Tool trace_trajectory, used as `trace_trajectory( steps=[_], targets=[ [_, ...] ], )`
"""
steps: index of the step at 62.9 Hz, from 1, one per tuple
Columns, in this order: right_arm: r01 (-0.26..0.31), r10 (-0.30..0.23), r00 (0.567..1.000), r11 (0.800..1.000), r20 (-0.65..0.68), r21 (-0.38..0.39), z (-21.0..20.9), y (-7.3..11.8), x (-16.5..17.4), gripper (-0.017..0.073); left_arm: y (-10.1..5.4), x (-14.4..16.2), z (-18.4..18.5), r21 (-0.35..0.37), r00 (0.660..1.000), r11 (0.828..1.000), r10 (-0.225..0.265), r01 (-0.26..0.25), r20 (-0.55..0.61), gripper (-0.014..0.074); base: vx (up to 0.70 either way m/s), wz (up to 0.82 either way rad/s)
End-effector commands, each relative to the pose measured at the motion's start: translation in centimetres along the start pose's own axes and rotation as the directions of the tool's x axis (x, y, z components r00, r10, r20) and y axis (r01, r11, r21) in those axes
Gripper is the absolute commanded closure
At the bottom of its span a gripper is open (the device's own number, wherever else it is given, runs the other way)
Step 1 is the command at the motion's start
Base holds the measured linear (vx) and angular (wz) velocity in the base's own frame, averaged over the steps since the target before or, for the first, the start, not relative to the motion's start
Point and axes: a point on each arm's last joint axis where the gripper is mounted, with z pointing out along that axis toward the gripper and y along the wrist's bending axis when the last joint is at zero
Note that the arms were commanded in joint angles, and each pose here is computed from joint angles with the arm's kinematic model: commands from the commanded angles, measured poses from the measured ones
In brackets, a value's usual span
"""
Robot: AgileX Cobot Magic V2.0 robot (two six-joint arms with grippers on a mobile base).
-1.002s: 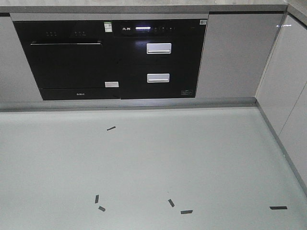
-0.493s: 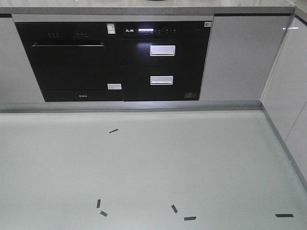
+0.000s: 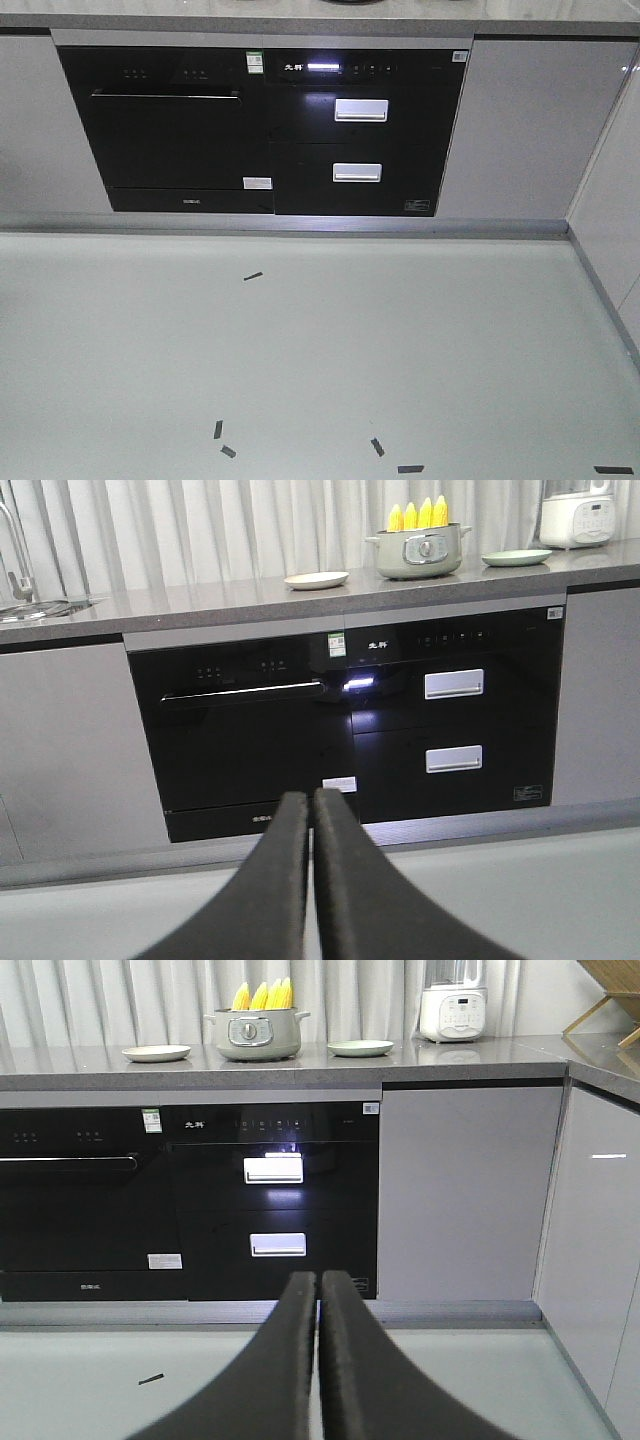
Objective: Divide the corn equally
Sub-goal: 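Drive the base toward the counter with the pot and plates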
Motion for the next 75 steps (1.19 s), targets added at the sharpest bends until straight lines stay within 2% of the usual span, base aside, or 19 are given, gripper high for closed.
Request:
trace_trajectory(
  steps=[1, 75],
  targets=[
    [0.014, -0.014, 0.997, 1.0, 0.072, 0.0, -0.02, 0.03, -0.47, 0.0566, 0.06, -0.3, -0.07, -0.008, 0.997, 1.0, -0.01, 0.011, 0.081, 0.06, 0.05, 0.0],
    [0.014, -0.014, 0.997, 1.0, 0.072, 0.0, -0.02, 0.03, -0.47, 0.0566, 0.06, -0.3, -0.07, -0.008, 0.997, 1.0, -0.01, 0.011, 0.081, 0.06, 0.1, 0.01]
  ],
)
